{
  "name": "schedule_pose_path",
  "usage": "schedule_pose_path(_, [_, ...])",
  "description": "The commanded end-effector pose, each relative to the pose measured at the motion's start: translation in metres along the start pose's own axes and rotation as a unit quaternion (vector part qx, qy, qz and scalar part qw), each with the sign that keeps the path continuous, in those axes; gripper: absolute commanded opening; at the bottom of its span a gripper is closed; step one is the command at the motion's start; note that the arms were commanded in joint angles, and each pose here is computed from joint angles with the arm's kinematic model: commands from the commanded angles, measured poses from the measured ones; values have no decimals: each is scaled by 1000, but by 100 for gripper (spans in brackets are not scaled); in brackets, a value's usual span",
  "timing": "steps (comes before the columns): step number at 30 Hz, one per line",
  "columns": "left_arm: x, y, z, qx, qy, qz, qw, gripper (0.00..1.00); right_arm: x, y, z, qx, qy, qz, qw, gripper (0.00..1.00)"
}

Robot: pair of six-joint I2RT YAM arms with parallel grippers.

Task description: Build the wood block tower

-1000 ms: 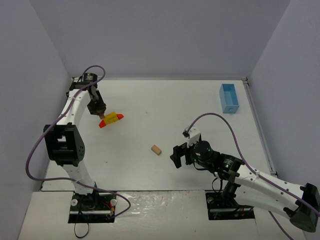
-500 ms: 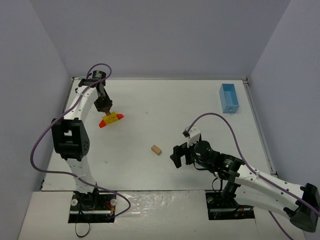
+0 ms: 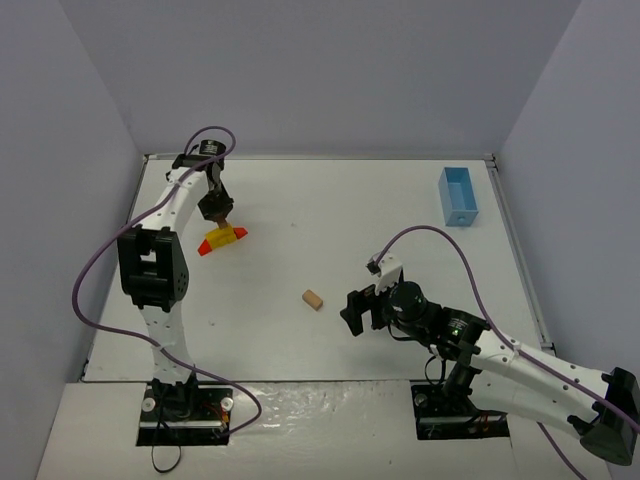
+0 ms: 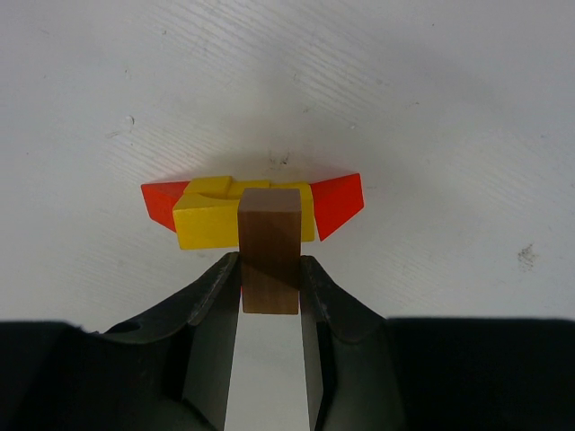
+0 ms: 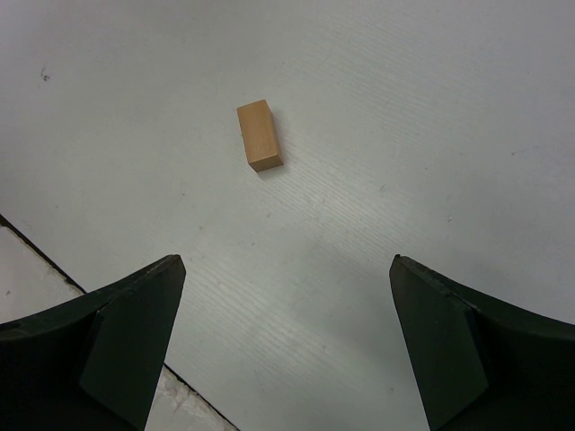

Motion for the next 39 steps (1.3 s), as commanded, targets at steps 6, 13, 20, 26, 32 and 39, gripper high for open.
schedule_pose_path(6, [20, -16, -15, -4, -42, 10, 999, 0, 0, 1, -12, -13, -33, 1, 999, 95])
schedule_pose_path(13, [17, -17, -12, -1, -34, 10, 999, 0, 1, 1, -12, -13, -35, 1, 999, 95])
schedule_pose_path(20, [15, -13, -8, -4, -26, 2, 1000, 0, 1, 1, -13, -13, -36, 0, 999, 95])
schedule_pose_path(26, [10, -13, -6, -4, -14, 2, 1000, 0, 2, 1, -12, -14, -38, -1, 999, 95])
schedule_pose_path(32, [6, -12, -6, -4, -6, 3, 1000, 0, 2, 1, -12, -14, -38, -1, 999, 95])
schedule_pose_path(39, [0, -10, -4, -4, -1, -5, 1000, 1, 1, 1, -12, -14, -37, -1, 999, 95])
Point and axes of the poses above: each gripper's point midway between its finger pads, its own x axis back along the fingers, its own y axis along the line the jaws close on, z = x × y, the point moved 7 cm from there along x, back along the fingers, and after that the axes turned 3 degrees about x, right-handed, at the moved point
